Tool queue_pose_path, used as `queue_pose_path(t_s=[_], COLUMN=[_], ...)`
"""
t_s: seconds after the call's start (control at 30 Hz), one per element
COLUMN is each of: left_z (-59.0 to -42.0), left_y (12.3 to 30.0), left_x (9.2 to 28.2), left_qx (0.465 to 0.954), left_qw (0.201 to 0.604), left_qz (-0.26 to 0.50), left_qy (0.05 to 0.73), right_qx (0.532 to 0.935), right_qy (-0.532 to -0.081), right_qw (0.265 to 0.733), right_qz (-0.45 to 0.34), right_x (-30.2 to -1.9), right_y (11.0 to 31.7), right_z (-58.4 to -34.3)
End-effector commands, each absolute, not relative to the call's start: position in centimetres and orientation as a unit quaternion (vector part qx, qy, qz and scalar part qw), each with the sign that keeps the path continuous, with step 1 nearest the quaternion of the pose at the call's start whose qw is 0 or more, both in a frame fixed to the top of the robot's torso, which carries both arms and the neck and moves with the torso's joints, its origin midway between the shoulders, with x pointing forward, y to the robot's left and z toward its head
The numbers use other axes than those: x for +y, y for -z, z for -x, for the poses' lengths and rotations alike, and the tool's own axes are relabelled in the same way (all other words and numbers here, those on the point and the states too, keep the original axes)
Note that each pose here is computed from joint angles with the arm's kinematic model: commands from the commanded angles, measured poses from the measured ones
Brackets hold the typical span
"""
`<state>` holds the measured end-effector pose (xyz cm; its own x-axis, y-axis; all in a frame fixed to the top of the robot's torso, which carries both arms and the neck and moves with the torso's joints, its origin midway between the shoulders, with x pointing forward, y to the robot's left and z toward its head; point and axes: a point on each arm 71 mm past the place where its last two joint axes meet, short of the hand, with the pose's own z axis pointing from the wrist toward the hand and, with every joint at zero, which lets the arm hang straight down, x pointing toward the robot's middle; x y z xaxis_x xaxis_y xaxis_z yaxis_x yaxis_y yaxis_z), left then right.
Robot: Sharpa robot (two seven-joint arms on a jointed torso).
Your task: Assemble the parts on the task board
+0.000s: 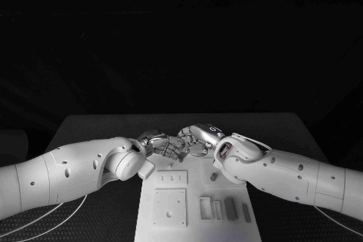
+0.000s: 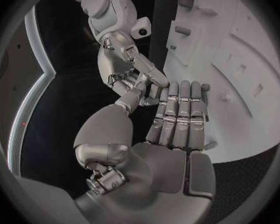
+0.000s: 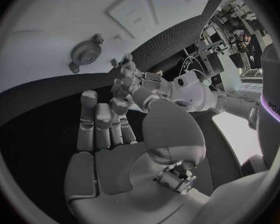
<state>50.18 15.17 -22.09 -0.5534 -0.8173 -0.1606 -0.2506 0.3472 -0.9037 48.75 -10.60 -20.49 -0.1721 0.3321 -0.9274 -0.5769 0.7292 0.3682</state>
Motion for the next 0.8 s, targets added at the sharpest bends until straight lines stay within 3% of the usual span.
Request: queue_pose_path(t_s=[0.03, 0.8], left_z=[-50.18, -50.35], left_y=[21.87, 21.84], left_x=[14.9, 15.0], left_qx=[0.752, 0.747], left_qw=[0.317, 0.33], left_qz=[0.357, 0.364], left_qy=[0.455, 0.447], right_qx=[0.681, 0.686], right_qy=[-0.355, -0.353], right_qw=[0.633, 0.628], right_qz=[0.097, 0.097], right_x=[-10.4, -10.33], right_y=[20.69, 21.06], right_z=[-48.62, -48.56])
